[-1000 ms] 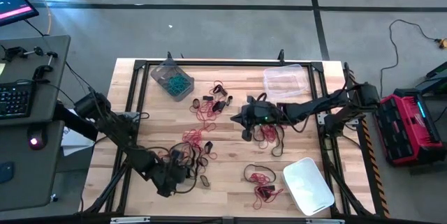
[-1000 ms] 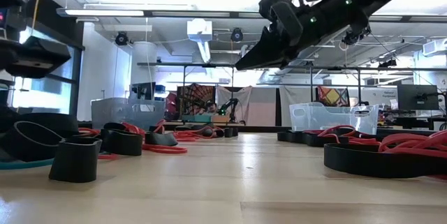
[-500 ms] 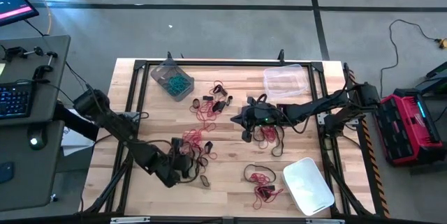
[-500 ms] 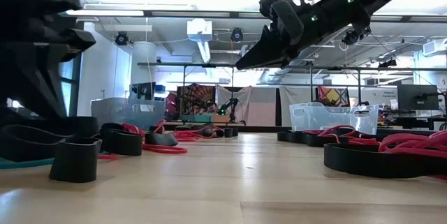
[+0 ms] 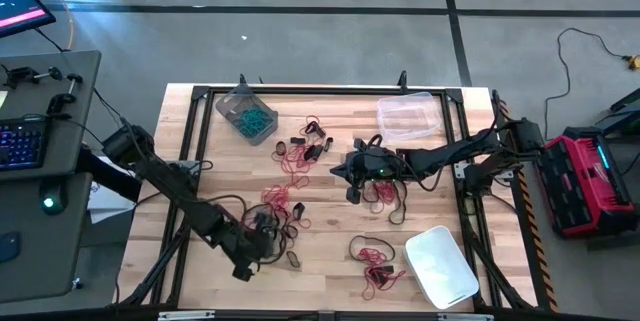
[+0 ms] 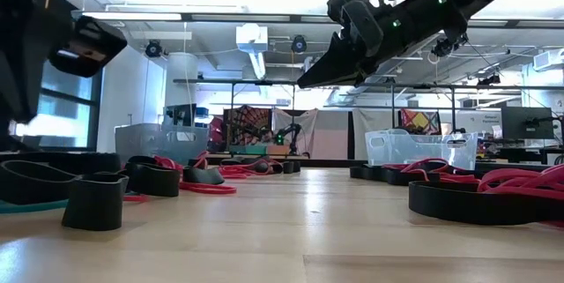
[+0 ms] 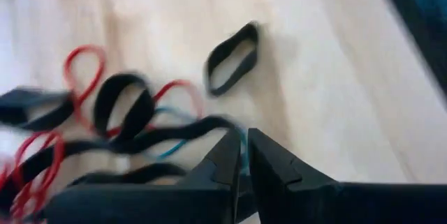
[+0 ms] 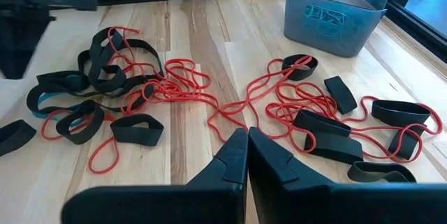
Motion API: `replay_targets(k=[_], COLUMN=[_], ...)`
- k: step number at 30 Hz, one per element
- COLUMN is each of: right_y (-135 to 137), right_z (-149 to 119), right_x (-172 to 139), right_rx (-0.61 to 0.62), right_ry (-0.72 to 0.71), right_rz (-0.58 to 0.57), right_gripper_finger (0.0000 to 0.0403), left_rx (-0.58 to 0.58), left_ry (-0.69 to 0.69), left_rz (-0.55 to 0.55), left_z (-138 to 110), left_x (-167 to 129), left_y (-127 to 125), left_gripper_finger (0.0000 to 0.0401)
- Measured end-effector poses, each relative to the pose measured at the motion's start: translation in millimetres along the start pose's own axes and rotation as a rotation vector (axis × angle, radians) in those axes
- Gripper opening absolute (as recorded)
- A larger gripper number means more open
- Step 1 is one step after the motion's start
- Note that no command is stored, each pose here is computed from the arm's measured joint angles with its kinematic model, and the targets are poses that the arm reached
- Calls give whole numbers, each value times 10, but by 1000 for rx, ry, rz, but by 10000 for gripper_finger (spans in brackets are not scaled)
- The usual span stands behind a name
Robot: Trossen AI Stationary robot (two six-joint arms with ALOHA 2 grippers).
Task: Sort rubber bands into baskets
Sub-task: Put the blue rubber band into the black bin
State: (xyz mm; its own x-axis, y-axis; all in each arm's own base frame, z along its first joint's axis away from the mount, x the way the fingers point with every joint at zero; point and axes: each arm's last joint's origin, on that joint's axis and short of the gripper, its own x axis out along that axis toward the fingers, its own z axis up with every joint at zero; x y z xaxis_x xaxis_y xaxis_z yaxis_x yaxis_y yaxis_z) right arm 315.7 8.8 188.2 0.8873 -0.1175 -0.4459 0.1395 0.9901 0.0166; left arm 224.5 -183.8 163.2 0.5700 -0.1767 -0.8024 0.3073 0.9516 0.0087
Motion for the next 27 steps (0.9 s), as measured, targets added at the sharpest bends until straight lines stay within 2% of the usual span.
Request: replay_targets(k=[7,14,20,27], right_y=[1,0,0,0], right_z=[0,0,-1,-4], right_x=[0,0,0,0], right_rx=[3,11,11,11], right_ry=[0,0,1,4], right_rz=[1,1,1,1], right_gripper_finger=[0,0,0,0], left_rx=[1,4,-1,-68], left_ry=[18,84,119,200], left_rz=[-3,-13,94,262], left_z=[-12,-89,-129,-183], left_x=[91,267,323,252], left_y=[21,23,129,352], left_gripper_finger=[3,1,0,0])
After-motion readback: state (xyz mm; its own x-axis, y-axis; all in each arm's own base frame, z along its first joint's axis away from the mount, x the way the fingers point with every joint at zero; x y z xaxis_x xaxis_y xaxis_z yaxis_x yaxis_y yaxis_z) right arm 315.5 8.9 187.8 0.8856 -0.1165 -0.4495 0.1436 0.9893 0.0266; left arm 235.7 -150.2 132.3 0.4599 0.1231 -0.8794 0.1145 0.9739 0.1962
